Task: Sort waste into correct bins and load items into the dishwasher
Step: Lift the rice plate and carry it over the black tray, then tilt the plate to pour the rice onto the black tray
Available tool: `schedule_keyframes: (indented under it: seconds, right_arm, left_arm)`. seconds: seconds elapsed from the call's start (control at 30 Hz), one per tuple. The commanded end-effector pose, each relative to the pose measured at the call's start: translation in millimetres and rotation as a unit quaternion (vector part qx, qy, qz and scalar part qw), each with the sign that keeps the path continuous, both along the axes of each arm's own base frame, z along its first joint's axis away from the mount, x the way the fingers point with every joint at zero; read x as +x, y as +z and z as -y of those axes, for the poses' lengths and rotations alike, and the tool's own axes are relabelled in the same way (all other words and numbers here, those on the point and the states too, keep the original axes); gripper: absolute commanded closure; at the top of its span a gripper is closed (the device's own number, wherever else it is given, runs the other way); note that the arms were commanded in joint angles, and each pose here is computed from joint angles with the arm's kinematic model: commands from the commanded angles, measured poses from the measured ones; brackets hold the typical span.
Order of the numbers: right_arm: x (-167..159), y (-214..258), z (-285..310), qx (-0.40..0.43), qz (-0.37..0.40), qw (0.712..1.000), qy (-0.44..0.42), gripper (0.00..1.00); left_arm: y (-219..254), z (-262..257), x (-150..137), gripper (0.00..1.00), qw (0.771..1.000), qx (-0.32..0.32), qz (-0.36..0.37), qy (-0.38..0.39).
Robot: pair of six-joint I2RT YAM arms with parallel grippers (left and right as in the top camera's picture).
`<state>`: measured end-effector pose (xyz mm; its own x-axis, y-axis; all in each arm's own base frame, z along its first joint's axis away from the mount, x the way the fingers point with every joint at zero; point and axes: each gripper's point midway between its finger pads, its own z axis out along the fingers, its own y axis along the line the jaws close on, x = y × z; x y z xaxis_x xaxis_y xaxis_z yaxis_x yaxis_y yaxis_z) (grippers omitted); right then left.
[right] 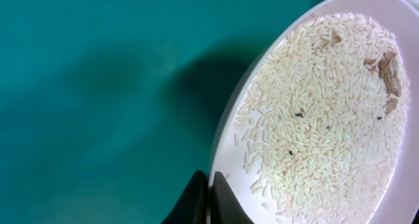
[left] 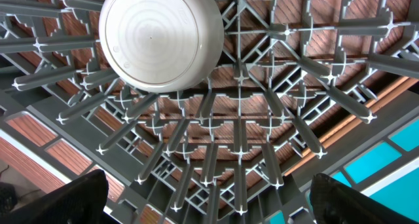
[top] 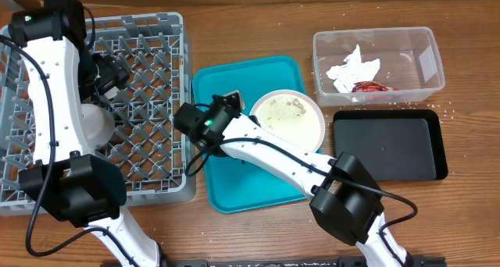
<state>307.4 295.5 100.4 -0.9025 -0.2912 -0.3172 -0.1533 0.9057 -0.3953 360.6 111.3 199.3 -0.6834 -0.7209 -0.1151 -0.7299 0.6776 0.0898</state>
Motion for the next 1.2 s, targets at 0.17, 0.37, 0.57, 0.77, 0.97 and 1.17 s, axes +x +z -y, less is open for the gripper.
schedule_keyframes:
  seconds: [0.17,0.37,0.57,0.77,0.97,1.17]
  right_arm:
    - [32,48,29,0.004,0.075,0.993,-0.092,0.96]
    - [59,64,63,0.025,0.091,0.981,-0.166,0.96]
    - [91,88,131,0.090,0.105,0.943,-0.304,0.96]
    - [108,95,184,0.172,0.083,0.890,-0.414,0.96]
    - [123,91,231,0.247,0.047,0.835,-0.489,0.96]
    - [129,88,265,0.320,0.007,0.778,-0.540,0.96]
  left_arm:
    - [13,1,0,0.00,1.000,0.003,0.022,0.002]
    - [13,1,0,0.00,1.000,0.003,0.022,0.002]
    - [13,1,0,0.00,1.000,0.003,0.022,0.002]
    - [13,1,0,0.00,1.000,0.002,0.022,0.002]
    - [13,1,0,0.00,1.000,0.003,0.022,0.002]
    - [13,1,0,0.00,1.000,0.003,0.022,0.002]
